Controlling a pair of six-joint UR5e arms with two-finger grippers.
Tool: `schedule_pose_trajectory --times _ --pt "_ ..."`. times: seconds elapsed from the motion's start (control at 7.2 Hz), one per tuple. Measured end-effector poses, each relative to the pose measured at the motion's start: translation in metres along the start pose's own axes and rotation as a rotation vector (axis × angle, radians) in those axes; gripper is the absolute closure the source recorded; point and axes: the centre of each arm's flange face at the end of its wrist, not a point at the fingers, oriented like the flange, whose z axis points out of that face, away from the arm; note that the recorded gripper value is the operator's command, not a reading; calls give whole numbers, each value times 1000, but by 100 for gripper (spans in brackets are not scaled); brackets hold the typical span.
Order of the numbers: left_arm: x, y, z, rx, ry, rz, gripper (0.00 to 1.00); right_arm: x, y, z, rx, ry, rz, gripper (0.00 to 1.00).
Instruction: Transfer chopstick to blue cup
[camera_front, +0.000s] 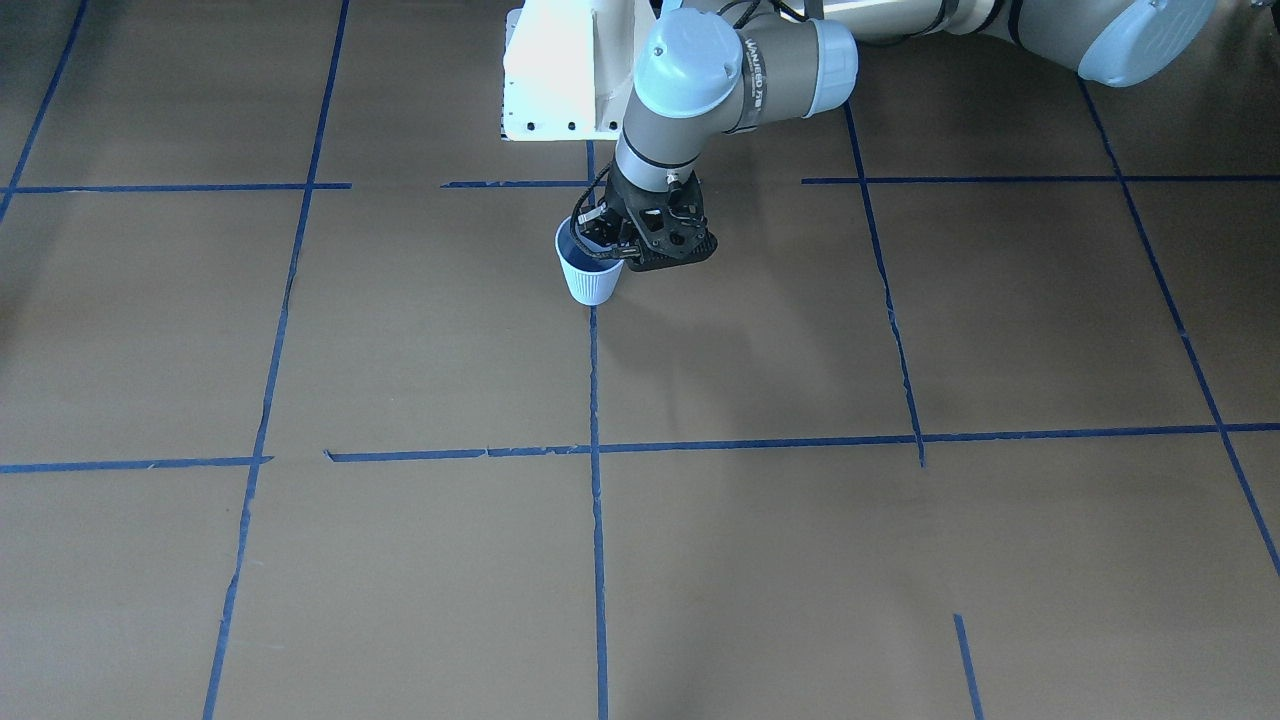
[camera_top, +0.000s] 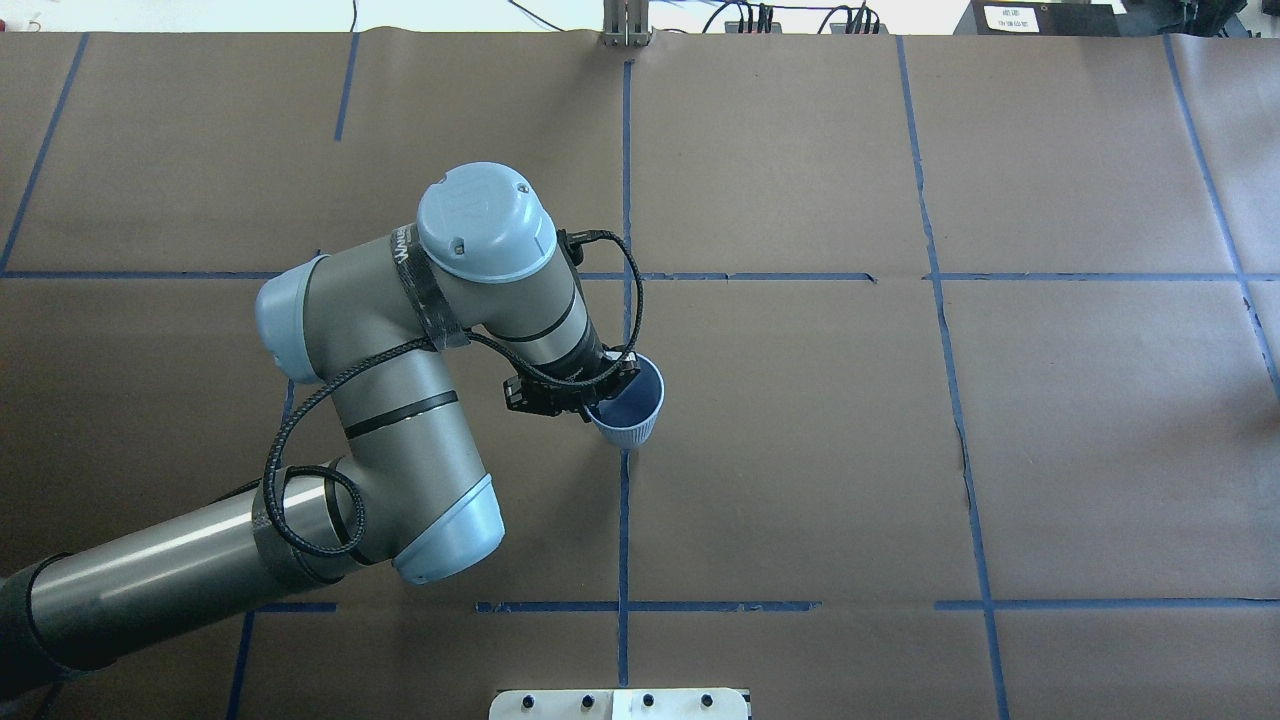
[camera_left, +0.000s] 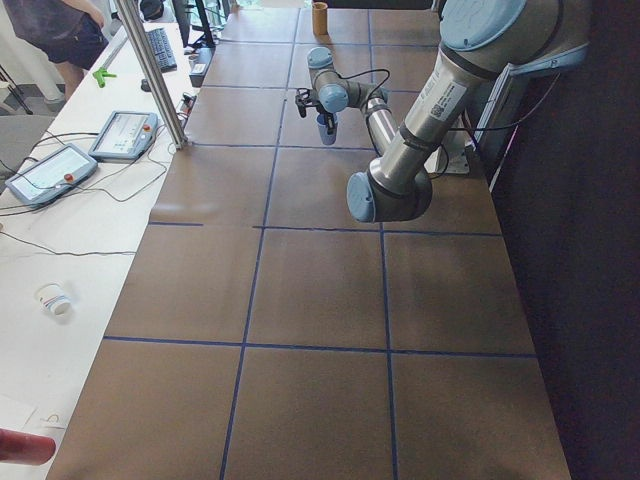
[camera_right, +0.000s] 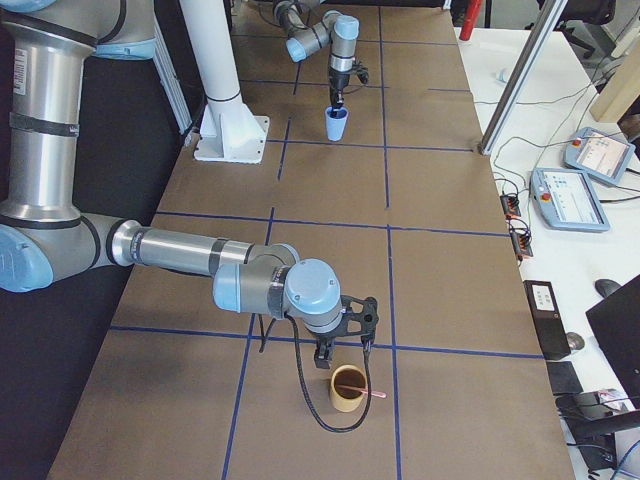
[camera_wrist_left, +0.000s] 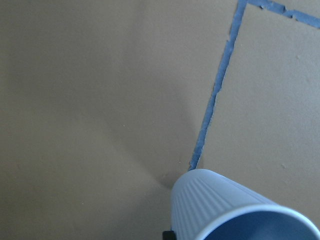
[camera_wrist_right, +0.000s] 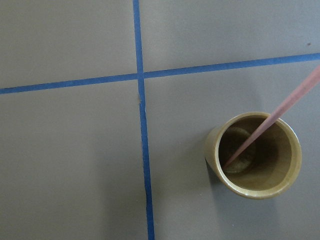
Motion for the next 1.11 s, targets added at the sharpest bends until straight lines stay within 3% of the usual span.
schedule_pose_trajectory --times 0.69,0.83,0.97,1.11 --pt "1 -1 22 11 -13 5 91 -1 0 0 1 0 -2 0" --pt "1 -1 23 11 -13 6 37 0 0 0 1 0 -1 0" --pt "1 0 24 11 -13 7 0 0 0 0 1 0 -1 0" --pt "0 0 24 12 -7 12 0 0 0 0 1 0 -2 0"
